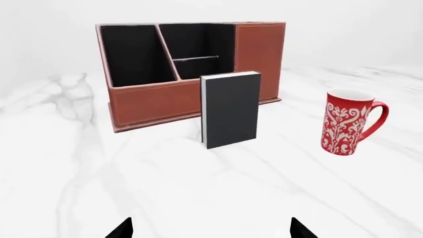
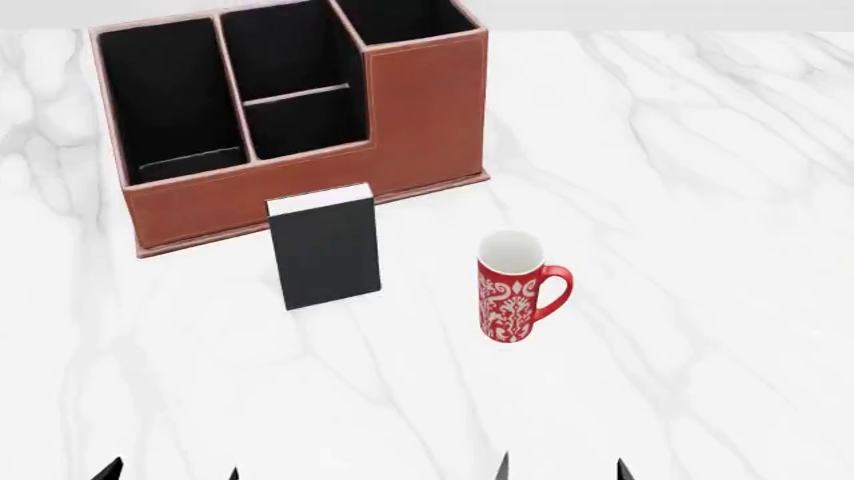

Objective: Pick up the book and place it in the front compartment of the caddy.

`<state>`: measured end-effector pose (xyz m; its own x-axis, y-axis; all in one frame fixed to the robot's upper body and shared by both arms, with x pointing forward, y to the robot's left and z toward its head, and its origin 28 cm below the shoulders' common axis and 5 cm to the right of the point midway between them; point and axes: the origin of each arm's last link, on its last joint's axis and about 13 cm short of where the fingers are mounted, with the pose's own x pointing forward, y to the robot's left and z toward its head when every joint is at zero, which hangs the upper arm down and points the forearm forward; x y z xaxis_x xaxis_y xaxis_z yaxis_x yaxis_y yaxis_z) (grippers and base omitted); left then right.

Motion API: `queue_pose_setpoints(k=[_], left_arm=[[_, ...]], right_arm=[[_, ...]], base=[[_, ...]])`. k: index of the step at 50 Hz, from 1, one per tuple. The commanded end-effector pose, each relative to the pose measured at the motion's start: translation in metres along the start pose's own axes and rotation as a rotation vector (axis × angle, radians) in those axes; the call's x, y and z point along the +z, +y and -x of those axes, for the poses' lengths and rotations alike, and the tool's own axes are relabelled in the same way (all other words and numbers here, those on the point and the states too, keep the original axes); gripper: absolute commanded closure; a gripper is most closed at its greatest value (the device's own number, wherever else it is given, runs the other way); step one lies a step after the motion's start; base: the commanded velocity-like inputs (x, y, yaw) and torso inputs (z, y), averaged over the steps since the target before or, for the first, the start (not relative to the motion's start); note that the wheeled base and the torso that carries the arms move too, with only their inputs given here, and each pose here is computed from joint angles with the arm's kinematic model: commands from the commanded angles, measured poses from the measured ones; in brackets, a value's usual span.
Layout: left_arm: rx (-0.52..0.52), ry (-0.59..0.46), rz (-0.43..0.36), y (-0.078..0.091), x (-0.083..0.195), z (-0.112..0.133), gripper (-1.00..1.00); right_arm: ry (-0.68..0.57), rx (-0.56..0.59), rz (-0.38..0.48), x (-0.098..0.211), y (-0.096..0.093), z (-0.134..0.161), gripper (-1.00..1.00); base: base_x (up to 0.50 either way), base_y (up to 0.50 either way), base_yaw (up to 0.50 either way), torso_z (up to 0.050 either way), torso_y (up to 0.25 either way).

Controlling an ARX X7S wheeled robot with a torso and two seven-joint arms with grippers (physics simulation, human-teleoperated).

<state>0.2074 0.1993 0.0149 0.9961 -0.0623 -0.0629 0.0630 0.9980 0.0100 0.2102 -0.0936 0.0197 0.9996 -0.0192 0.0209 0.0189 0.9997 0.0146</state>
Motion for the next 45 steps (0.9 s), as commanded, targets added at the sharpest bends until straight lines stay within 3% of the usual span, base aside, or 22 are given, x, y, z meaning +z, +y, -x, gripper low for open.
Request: queue_pose_setpoints(k=[1,6,11,21,31,45], left_arm=[[0.006,0.010,-0.023,0.002,0.011,-0.002,-1.00],[0.017,-0.036,-0.018,0.006,0.033,-0.004,-1.00],[0.015,-0.157,-0.017,0.011,0.081,-0.011,-1.00],[0.045,-0.343,-0.063,0.022,0.158,-0.024,-1.00],[0.081,-0.492,-0.045,0.029,0.206,-0.008,-1.00],[0.099,-0.551,-0.055,0.031,0.223,-0.007,-1.00]], right_arm=[[-0.030,-0.010,-0.026,0.021,-0.003,-0.006,-1.00],[-0.110,-0.019,-0.021,0.053,-0.010,-0.015,-1.00],[-0.236,-0.002,-0.004,0.107,-0.018,-0.029,-1.00],[-0.419,-0.021,0.069,0.183,-0.028,-0.040,-1.00],[-0.580,-0.080,0.077,0.241,-0.044,-0.032,-1.00],[-0.597,-0.065,0.056,0.241,-0.047,-0.030,-1.00]], base=[[0.00,0.00,0.00,0.000,0.000],[0.00,0.00,0.00,0.000,0.000],[0.00,0.00,0.00,0.000,0.000],[0.00,0.00,0.00,0.000,0.000],[0.00,0.00,0.00,0.000,0.000],[0.00,0.00,0.00,0.000,0.000]])
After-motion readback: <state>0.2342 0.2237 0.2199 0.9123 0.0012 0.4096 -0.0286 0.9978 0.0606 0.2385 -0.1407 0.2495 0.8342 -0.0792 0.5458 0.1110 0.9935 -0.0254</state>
